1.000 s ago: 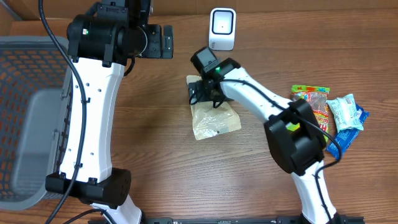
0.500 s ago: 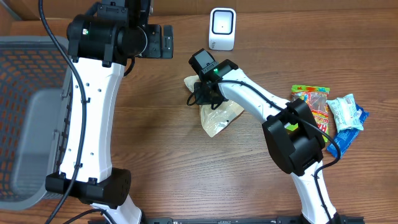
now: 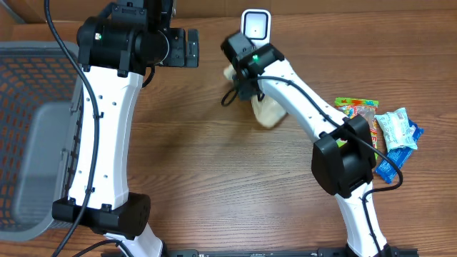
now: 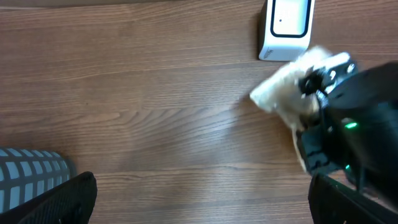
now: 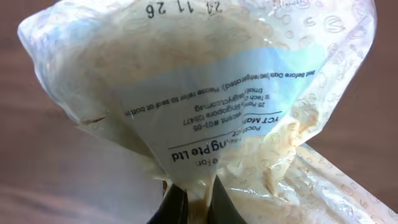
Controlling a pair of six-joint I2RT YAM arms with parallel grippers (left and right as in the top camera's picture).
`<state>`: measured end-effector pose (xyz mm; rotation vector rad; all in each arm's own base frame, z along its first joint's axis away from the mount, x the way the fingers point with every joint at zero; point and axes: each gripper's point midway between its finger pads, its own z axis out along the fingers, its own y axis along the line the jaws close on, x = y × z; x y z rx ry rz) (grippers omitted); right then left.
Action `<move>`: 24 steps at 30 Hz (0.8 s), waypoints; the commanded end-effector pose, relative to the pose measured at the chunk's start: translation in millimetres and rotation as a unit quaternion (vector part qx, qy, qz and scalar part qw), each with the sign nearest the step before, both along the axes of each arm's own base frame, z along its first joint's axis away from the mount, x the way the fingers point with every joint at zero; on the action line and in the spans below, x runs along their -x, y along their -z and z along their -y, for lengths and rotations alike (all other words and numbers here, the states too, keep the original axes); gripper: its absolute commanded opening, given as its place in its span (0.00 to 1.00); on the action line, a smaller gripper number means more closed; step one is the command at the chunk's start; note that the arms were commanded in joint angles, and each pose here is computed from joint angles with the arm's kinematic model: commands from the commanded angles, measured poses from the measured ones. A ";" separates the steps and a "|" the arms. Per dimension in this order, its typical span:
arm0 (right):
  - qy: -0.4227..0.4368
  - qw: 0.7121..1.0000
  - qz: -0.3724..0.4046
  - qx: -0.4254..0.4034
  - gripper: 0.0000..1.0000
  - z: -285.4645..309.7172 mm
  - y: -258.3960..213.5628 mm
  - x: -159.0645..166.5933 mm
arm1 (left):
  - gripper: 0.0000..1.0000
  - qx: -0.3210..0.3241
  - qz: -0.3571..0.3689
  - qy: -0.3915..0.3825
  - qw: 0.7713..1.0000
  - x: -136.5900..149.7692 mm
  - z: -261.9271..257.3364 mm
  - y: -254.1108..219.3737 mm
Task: Scan the item barcode
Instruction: 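Lift the mushroom bag up in front of the white scanner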
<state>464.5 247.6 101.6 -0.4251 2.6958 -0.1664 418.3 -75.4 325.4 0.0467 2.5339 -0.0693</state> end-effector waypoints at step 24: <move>-0.093 0.981 0.150 -0.078 0.04 -3.0 -32.5 -110.5 | 1.00 -0.009 -0.003 0.005 1.000 -2.7 -1.9 3.8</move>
